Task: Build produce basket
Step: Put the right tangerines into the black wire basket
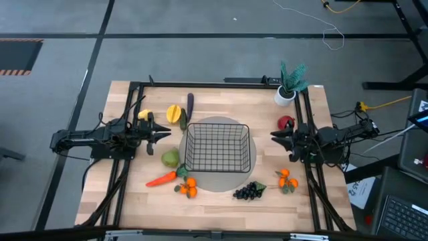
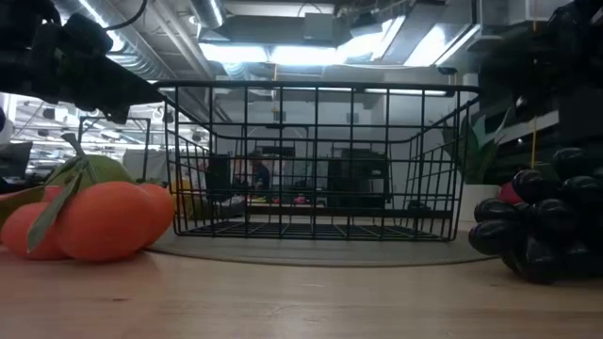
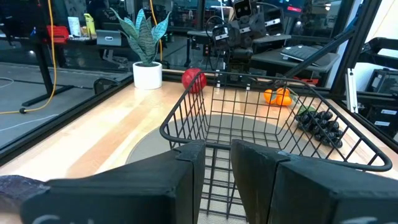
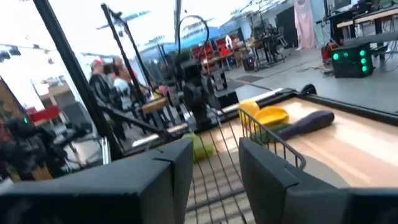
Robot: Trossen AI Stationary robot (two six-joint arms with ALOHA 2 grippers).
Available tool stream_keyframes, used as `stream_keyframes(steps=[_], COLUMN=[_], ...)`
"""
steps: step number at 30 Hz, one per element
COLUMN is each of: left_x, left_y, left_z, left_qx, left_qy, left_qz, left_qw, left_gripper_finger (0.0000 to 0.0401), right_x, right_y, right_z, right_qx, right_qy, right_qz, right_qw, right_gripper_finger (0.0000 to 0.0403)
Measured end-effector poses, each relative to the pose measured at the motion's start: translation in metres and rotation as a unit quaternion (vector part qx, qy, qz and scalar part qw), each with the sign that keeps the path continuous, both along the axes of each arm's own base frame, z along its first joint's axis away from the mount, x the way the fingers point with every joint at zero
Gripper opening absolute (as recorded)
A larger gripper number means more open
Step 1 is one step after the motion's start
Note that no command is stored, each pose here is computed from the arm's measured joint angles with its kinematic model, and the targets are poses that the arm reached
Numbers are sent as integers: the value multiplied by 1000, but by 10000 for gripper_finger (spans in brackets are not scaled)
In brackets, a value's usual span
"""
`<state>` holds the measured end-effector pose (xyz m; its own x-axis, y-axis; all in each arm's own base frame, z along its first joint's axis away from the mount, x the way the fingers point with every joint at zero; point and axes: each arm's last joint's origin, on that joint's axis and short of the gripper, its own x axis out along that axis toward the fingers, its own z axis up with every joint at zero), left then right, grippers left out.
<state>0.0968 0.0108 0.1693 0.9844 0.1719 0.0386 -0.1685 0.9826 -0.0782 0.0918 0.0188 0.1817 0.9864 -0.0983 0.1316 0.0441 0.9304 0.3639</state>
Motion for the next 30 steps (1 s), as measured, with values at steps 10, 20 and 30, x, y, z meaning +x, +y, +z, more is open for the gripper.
stream_keyframes(steps=[10,20,30], left_x=[0,0,0], left_y=[0,0,0], left_z=[0,0,0], left_qx=[0,0,0], left_qy=[0,0,0], left_qz=[0,0,0], left_qw=[1000,1000,1000], left_gripper_finger=[69,69,69], right_x=[-20,-65,-53], right_y=[-2,-24,-17], right_z=[64,148,160], right_qx=[-115,-93,1], right_qy=[-122,-65,74], right_qz=[42,-63,24], right_qw=[985,992,997], right_gripper_finger=[126,126,126])
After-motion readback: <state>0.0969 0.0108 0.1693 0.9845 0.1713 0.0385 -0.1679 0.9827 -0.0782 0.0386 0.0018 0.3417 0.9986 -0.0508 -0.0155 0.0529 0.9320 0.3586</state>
